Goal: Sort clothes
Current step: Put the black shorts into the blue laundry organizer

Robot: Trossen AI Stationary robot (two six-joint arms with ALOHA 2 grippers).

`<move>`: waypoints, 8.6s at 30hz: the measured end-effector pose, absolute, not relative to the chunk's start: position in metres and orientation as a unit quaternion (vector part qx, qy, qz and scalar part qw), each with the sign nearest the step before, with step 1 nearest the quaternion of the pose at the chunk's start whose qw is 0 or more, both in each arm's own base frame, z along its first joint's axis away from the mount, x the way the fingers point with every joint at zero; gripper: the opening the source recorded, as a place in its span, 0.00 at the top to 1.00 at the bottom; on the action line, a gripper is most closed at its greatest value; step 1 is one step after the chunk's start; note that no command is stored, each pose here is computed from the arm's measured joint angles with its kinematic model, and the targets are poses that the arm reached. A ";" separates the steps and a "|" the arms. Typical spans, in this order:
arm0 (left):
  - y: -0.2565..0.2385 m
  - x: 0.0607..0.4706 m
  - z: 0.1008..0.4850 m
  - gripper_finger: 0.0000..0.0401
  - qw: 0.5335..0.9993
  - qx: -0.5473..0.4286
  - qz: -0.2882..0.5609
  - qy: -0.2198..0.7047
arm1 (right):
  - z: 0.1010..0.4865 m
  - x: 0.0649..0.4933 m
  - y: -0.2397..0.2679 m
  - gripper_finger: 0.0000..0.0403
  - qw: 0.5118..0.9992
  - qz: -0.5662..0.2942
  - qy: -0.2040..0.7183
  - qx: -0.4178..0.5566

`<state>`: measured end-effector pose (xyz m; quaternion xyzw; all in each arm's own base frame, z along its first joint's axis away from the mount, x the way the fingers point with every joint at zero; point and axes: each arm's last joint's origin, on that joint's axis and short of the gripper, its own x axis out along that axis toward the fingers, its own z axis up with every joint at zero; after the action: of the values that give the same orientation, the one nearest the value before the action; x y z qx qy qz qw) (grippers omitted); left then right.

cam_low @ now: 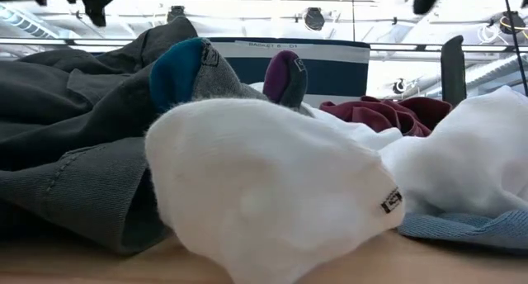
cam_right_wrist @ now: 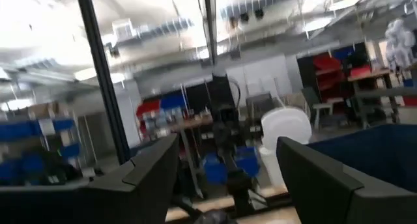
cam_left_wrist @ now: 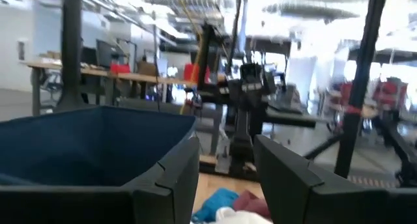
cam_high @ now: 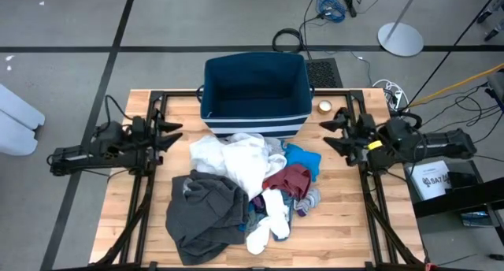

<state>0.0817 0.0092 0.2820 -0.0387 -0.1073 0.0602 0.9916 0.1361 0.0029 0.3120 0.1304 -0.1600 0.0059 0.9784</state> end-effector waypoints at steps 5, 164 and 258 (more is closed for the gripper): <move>0.009 0.097 0.299 0.61 0.998 -0.028 0.040 -0.047 | 0.332 0.177 0.006 0.39 0.988 0.034 -0.091 0.120; -0.025 0.191 0.614 0.96 0.908 0.088 -0.013 -0.409 | 0.234 0.394 0.116 0.39 0.974 0.183 0.131 0.009; -0.021 0.197 0.608 0.96 0.935 0.081 -0.040 -0.342 | 0.263 0.405 0.097 0.99 0.994 -0.032 0.109 -0.003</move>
<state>0.1967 -0.0214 0.6080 0.0813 -0.3415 -0.0402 0.9355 0.4045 0.0974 0.2630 -0.0028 0.1090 -0.0318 0.9935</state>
